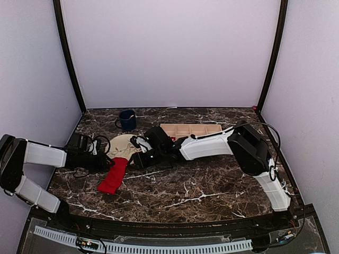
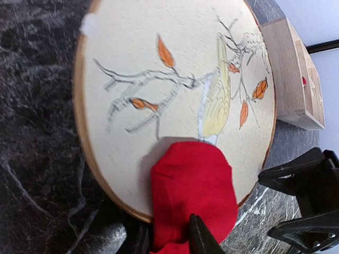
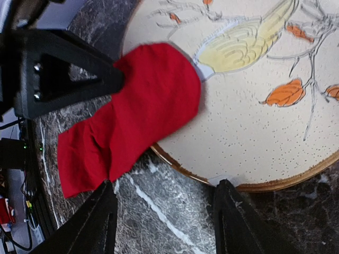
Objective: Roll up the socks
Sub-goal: Pick up the sock from the center of the board.
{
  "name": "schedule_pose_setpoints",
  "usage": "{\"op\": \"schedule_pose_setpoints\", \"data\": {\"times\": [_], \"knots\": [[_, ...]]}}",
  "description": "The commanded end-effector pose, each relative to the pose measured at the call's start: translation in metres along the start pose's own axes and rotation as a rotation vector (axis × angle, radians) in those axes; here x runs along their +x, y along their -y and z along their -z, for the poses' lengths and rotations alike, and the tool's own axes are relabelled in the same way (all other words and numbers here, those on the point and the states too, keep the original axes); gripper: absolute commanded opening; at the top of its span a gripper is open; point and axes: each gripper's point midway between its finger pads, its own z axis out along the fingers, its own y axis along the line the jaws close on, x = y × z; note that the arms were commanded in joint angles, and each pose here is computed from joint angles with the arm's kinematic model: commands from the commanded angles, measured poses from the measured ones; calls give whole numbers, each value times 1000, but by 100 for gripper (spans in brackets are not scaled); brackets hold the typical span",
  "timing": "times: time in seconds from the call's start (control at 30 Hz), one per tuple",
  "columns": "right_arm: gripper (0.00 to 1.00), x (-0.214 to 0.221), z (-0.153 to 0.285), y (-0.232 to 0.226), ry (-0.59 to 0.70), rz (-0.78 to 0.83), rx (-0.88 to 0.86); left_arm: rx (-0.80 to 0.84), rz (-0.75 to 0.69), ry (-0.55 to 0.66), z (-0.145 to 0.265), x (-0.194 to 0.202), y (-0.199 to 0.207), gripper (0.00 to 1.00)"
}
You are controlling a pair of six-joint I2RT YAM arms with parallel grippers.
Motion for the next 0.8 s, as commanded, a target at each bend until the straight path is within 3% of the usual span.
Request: {"op": "schedule_pose_setpoints", "data": {"times": [0.0, 0.77], "knots": [[57, -4, -4, 0, 14, 18, -10, 38, 7, -63, -10, 19, -1, 26], [57, -6, -2, -1, 22, 28, -11, 116, 64, -84, 2, 29, 15, 32]]}}
